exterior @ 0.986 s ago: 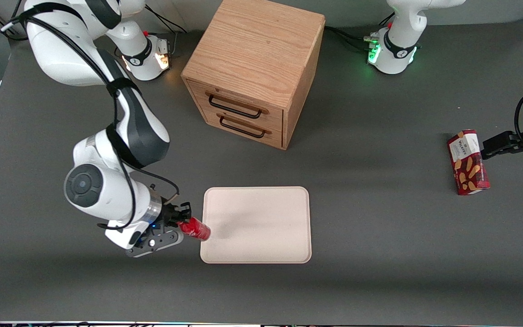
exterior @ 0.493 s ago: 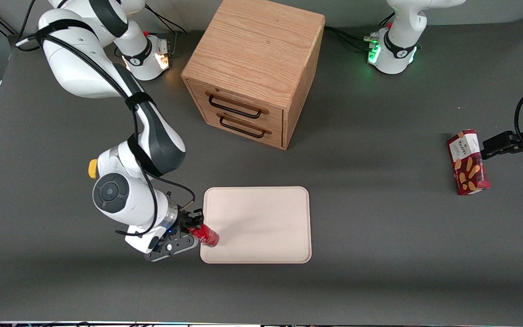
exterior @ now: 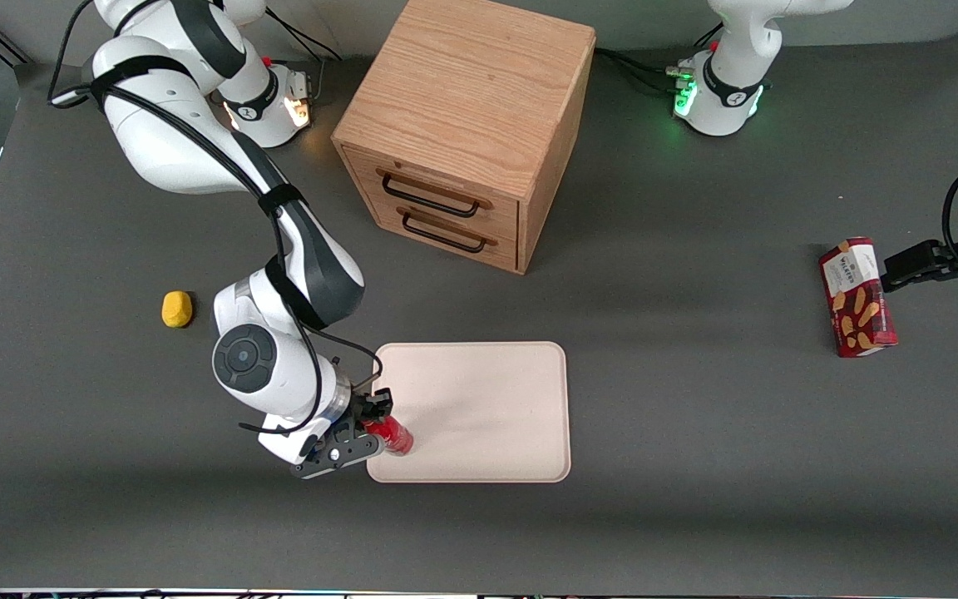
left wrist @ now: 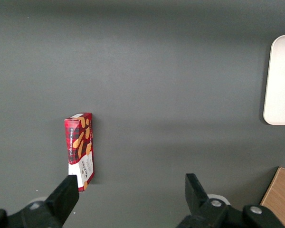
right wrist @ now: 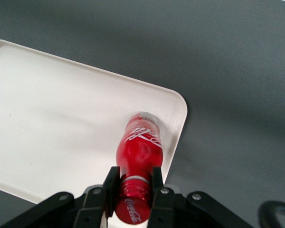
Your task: Place coke bottle on tray
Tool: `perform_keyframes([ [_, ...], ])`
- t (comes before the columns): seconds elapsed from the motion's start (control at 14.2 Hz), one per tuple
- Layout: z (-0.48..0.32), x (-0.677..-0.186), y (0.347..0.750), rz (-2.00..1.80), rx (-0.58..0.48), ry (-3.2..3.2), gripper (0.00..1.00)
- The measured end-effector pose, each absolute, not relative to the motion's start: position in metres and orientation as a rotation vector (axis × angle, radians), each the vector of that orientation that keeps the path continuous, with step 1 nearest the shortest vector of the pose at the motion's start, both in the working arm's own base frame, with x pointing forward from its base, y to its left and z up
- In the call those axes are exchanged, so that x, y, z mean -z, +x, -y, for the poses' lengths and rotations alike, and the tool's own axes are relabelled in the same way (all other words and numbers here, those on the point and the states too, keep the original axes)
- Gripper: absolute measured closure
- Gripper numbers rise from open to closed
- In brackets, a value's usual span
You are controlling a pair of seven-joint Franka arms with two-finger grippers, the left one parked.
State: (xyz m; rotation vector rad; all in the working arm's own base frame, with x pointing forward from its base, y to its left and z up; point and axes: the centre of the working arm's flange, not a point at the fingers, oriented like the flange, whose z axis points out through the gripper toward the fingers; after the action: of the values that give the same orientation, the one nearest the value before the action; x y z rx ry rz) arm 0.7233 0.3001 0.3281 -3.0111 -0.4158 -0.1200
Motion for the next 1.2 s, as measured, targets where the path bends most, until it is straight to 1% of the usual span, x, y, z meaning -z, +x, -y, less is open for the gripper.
perform_keyframes([
  [0.07, -0.300, -0.328, 0.724, 0.416, 0.122, -3.013, 0.68],
  [0.14, -0.300, -0.329, 0.724, 0.417, 0.125, -3.014, 0.64],
  [0.56, -0.299, -0.335, 0.727, 0.412, 0.159, -3.008, 0.06],
  [0.63, -0.298, -0.337, 0.728, 0.408, 0.166, -3.007, 0.00],
  [0.77, -0.292, -0.347, 0.731, 0.385, 0.183, -3.008, 0.00],
  [0.85, -0.283, -0.354, 0.731, 0.353, 0.159, -3.019, 0.00],
  [0.99, -0.255, -0.377, 0.729, 0.269, 0.076, -3.036, 0.00],
  [1.2, -0.211, -0.424, 0.709, 0.156, 0.019, -3.036, 0.00],
])
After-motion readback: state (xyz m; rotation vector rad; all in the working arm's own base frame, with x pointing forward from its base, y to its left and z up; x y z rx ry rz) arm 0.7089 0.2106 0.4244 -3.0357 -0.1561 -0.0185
